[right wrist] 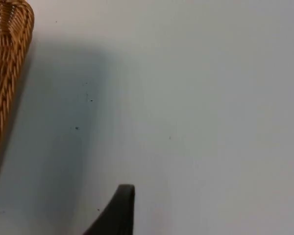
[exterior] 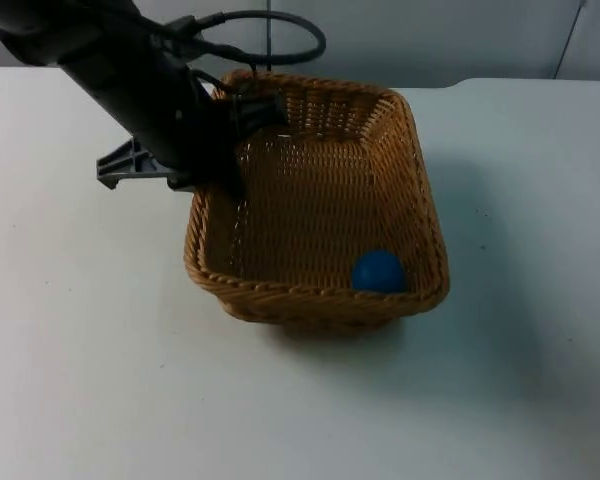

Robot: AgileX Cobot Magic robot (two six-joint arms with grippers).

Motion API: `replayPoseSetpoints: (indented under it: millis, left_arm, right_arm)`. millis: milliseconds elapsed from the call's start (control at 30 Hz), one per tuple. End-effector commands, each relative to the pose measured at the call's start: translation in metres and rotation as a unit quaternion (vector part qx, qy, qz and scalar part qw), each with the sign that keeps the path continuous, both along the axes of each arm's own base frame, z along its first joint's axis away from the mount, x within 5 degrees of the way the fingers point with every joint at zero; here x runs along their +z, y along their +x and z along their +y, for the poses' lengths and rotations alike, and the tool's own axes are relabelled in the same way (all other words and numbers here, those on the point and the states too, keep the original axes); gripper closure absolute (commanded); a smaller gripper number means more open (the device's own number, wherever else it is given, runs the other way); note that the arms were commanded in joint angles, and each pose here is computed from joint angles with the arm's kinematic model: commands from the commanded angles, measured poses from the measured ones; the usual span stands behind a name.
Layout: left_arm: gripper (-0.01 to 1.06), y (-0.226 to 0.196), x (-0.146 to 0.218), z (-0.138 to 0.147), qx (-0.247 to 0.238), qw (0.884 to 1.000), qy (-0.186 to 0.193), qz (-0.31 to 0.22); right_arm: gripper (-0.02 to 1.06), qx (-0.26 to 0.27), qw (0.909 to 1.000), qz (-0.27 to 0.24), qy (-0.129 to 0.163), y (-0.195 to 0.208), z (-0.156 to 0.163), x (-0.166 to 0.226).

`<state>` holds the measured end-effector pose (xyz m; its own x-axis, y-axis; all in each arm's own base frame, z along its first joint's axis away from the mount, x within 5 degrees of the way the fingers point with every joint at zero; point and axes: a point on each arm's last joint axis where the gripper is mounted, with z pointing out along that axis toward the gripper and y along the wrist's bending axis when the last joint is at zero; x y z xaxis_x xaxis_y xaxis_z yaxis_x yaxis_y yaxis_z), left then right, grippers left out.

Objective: Pick up the basket with the left hand and place the ball into the basket with the right hand.

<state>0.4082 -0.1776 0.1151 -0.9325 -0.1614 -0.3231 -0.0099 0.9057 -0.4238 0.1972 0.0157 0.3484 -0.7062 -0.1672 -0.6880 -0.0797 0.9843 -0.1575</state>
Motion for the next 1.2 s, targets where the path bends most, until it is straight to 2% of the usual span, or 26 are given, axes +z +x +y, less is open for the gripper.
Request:
replayPoseSetpoints:
  millis: [0, 367, 600, 767, 1100, 1133, 1167]
  left_arm:
    - [1.05, 0.003, -0.004, -0.004, 0.002, 1.000, -0.013, -0.010]
    - [1.05, 0.006, -0.013, -0.004, 0.009, 1.000, -0.012, -0.013]
    - [1.05, 0.005, -0.015, -0.005, 0.026, 0.999, -0.028, 0.002]
    - [1.05, 0.003, -0.016, -0.004, 0.009, 1.000, -0.017, 0.009]
    - [0.86, -0.001, -0.019, -0.006, -0.015, 1.000, -0.005, 0.021]
    - [0.83, -0.002, -0.020, -0.005, -0.023, 1.000, 0.002, 0.022]
    - [0.73, -0.002, -0.021, -0.004, -0.029, 0.999, 0.009, 0.020]
  right_arm:
    - [0.00, -0.003, 1.0000, 0.002, -0.005, 0.002, 0.000, -0.003]
    - [0.00, -0.003, 1.0000, 0.002, -0.005, 0.002, 0.000, -0.003]
    - [0.00, -0.003, 1.0000, 0.002, -0.005, 0.002, 0.000, -0.003]
    - [0.00, -0.002, 1.0000, 0.001, -0.005, 0.003, 0.000, -0.003]
    - [0.00, -0.002, 1.0000, 0.002, -0.004, 0.002, 0.000, -0.003]
    - [0.00, -0.002, 1.0000, 0.001, -0.004, 0.003, 0.000, -0.003]
    - [0.00, -0.002, 1.0000, 0.001, -0.004, 0.003, 0.000, -0.003]
